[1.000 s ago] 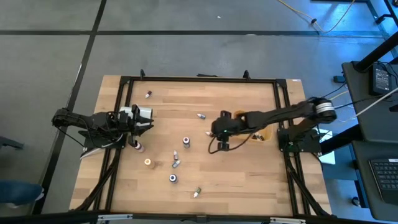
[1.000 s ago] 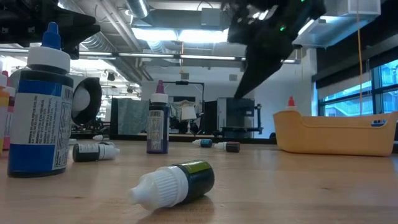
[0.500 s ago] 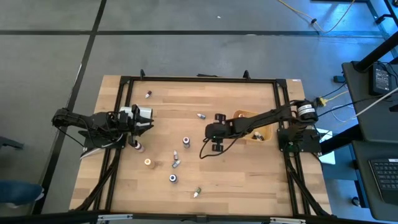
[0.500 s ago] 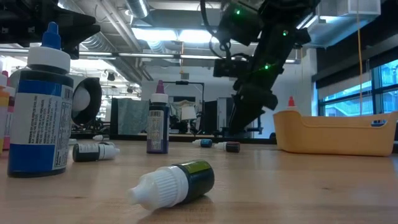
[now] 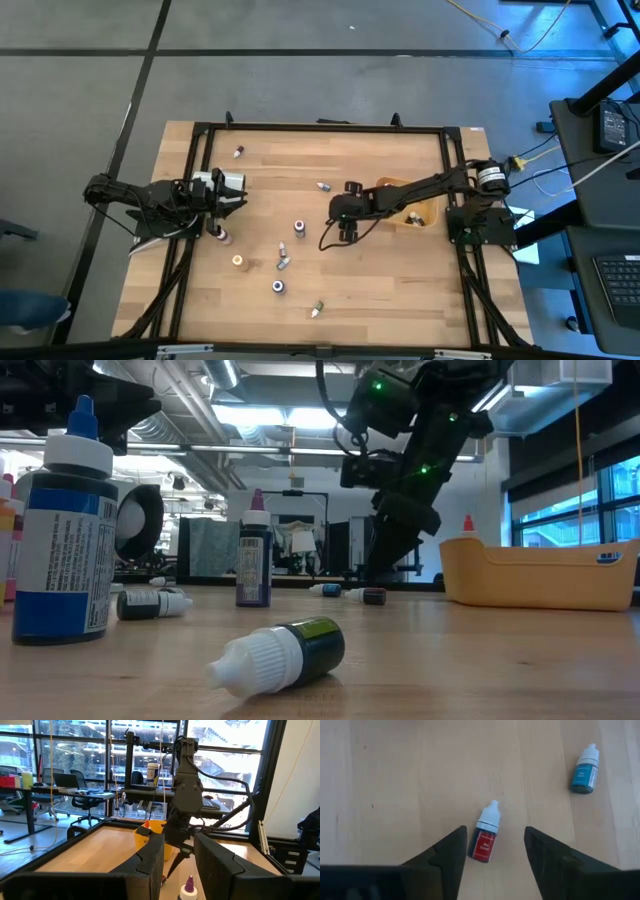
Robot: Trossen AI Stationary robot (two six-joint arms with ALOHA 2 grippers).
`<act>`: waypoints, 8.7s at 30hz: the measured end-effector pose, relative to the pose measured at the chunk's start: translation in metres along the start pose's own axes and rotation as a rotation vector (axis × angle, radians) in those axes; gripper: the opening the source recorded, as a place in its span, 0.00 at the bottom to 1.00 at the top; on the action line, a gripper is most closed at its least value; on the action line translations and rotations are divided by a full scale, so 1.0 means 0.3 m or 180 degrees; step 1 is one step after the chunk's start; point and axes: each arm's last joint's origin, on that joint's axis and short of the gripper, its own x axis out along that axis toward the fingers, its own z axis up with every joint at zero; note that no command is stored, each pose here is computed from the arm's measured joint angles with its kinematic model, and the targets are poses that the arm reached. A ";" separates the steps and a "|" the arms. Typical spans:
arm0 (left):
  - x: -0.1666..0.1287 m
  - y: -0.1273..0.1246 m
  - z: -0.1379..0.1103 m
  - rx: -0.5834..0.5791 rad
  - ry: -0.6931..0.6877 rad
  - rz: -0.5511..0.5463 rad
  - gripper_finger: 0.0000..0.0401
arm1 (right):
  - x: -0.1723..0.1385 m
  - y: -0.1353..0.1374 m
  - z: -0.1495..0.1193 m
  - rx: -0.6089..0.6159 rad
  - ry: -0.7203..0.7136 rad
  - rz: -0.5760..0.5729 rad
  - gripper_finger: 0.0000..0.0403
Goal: Pick & Place food coloring
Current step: Put the red food coloring bottle into the yellow bin, then put the blue food coloring bottle into the yellow bin
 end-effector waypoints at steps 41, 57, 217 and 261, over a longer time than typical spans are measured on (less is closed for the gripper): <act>0.000 0.000 0.000 0.0000 0.0001 0.0000 0.26 | 0.062 -0.012 -0.036 -0.0177 0.0090 0.0317 0.31; 0.000 0.000 0.000 0.0000 0.0000 -0.0003 0.26 | 0.062 -0.011 -0.032 -0.0195 0.0052 0.0319 0.29; 0.000 0.000 -0.002 0.0064 0.0019 0.0005 0.26 | 0.116 -0.401 0.111 0.0074 -0.0343 0.0425 0.68; 0.000 0.000 -0.002 0.0066 0.0019 0.0005 0.26 | 0.253 -0.376 0.063 -0.0056 -0.0087 0.0504 0.30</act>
